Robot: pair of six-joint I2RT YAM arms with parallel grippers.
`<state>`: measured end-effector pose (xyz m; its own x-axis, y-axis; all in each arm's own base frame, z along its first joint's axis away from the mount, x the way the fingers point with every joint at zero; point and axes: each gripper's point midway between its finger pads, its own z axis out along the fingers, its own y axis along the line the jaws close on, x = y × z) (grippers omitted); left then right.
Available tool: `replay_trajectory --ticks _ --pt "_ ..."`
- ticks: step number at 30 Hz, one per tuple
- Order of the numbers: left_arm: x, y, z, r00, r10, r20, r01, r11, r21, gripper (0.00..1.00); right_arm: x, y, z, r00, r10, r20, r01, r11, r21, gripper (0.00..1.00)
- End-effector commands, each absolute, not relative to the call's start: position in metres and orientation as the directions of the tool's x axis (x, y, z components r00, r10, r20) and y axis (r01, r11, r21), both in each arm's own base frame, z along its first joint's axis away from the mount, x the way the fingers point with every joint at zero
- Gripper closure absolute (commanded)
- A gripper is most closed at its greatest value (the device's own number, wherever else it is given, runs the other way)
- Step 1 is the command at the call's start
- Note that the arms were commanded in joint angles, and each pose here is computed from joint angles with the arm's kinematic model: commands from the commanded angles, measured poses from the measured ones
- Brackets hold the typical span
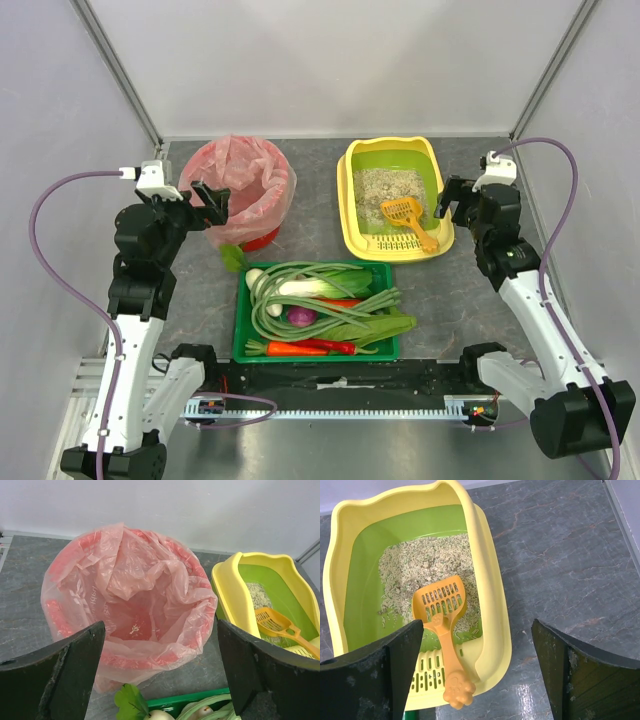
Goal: Clean the litter box
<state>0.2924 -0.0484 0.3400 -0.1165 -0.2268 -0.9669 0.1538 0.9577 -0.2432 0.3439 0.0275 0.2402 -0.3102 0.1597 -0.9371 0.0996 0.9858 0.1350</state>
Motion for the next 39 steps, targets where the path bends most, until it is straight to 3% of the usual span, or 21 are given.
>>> replay_trajectory --ticks 1,6,12,20,27,32,35,39 --pt "0.292 -0.048 0.346 -0.099 -0.23 -0.968 0.16 0.957 -0.243 0.01 0.346 0.033 0.265 -0.279 0.15 -0.949 0.059 0.989 0.139 0.02" --pt "0.293 -0.045 0.346 -0.093 -0.234 -0.968 0.139 0.959 -0.245 0.01 0.346 0.039 0.267 -0.307 0.139 -0.941 0.027 0.99 0.137 0.02" --pt "0.297 -0.05 0.342 -0.12 -0.209 -0.971 0.173 0.958 -0.228 0.01 0.349 0.05 0.262 -0.4 0.072 -0.914 -0.042 0.994 0.097 0.14" --pt "0.307 -0.061 0.306 -0.222 -0.194 -0.956 0.207 0.948 -0.24 0.02 0.338 0.088 0.24 -0.51 -0.159 -0.845 -0.063 0.987 -0.147 0.14" --pt "0.304 -0.052 0.296 -0.22 -0.189 -0.957 0.159 0.961 -0.227 0.02 0.343 0.112 0.198 -0.612 -0.187 -0.768 -0.137 0.982 -0.129 0.11" --pt "0.302 -0.057 0.298 -0.22 -0.2 -0.955 0.184 0.953 -0.242 0.03 0.36 0.101 0.178 -0.676 -0.258 -0.691 -0.145 0.965 -0.219 0.22" --pt "0.298 -0.06 0.302 -0.212 -0.203 -0.956 0.206 0.947 -0.247 0.03 0.363 0.098 0.16 -0.717 -0.246 -0.652 -0.173 0.969 -0.176 0.3" --pt "0.298 -0.058 0.302 -0.203 -0.203 -0.958 0.195 0.95 -0.242 0.03 0.362 0.098 0.15 -0.737 -0.251 -0.628 -0.2 0.968 -0.152 0.34"
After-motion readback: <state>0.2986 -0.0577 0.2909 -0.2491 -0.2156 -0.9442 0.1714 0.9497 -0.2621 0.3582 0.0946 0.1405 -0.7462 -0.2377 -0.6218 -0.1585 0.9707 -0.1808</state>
